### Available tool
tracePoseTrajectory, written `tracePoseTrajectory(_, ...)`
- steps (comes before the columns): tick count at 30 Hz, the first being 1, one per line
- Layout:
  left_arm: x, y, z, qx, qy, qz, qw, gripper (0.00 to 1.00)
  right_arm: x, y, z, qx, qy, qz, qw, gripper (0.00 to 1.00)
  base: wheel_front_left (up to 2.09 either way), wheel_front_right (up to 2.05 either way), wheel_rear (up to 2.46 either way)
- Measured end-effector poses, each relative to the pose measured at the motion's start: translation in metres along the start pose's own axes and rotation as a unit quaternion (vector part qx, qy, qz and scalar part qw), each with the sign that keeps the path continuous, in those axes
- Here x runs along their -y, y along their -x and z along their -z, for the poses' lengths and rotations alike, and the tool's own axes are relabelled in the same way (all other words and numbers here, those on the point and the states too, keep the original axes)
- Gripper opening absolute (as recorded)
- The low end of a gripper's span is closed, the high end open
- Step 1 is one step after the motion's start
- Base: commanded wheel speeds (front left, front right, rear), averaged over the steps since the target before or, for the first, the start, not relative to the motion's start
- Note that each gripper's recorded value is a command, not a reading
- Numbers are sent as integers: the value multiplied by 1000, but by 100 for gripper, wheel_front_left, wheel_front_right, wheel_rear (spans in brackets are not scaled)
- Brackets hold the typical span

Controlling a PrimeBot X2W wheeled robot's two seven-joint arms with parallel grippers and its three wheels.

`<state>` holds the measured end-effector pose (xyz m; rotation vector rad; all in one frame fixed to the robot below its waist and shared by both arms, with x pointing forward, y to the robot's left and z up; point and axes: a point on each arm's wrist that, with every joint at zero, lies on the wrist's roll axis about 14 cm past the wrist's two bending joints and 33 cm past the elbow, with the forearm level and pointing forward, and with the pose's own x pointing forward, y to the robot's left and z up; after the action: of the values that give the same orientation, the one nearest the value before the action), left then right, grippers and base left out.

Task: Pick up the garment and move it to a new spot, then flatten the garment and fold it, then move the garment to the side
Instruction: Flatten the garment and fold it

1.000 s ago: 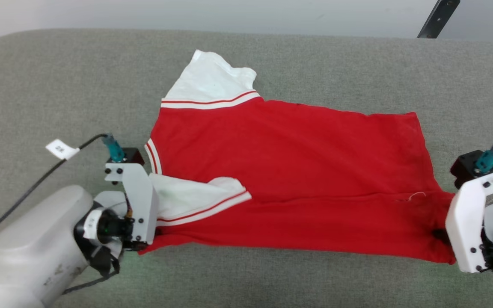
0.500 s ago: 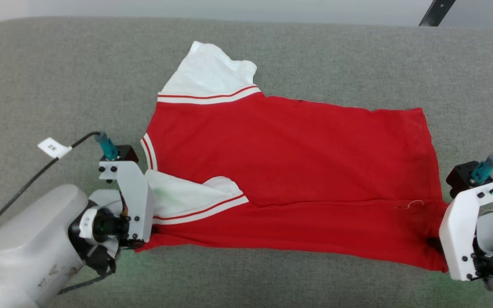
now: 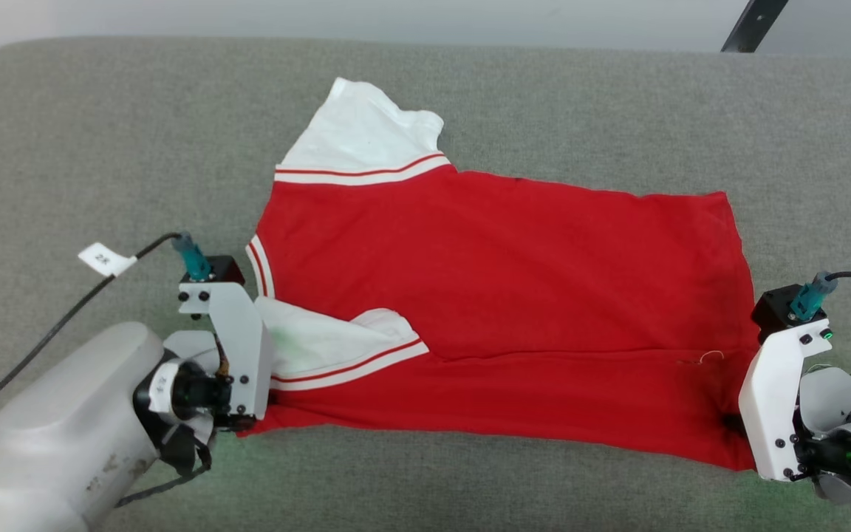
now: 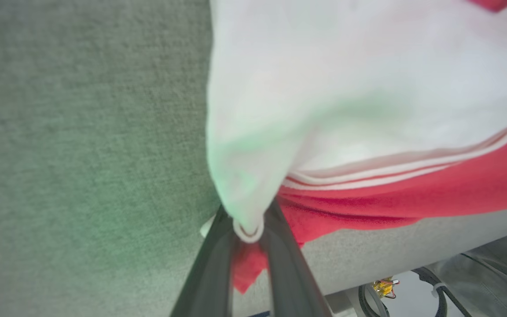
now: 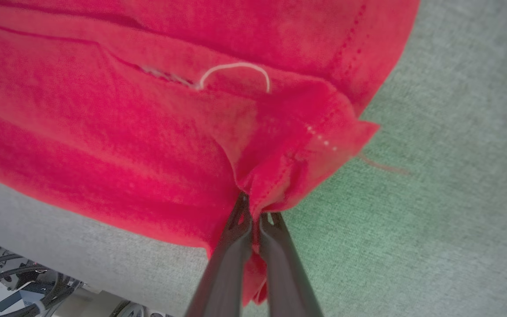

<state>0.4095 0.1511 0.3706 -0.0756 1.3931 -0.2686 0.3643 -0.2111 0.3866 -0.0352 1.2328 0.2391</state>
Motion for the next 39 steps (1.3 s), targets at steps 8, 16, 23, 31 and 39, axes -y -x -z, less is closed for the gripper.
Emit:
tracePoseTrajectory(8, 0, 26, -16, 65, -22, -9, 998, 100, -4, 6, 1, 8, 7, 1, 1000, 0, 0, 0, 0)
tracePoseTrajectory(16, 1, 57, -40, 167, -37, -15, 985, 100, -7, 11, 1, 19, 10, 2, 1000, 0, 0, 0, 0)
tracePoseTrajectory(23, 11, 86, -58, 286, -47, 8, 957, 98, -11, 17, 0, 54, 21, 4, 998, 100, 0, 0, 0)
tracePoseTrajectory(31, 20, 111, -56, 402, -49, 30, 914, 100, -5, 26, 8, 103, 9, 16, 994, 100, 0, 0, 0)
tracePoseTrajectory(39, 24, 138, -44, 506, -30, 43, 861, 99, 1, 50, 7, 208, 27, 42, 977, 100, 0, 0, 0)
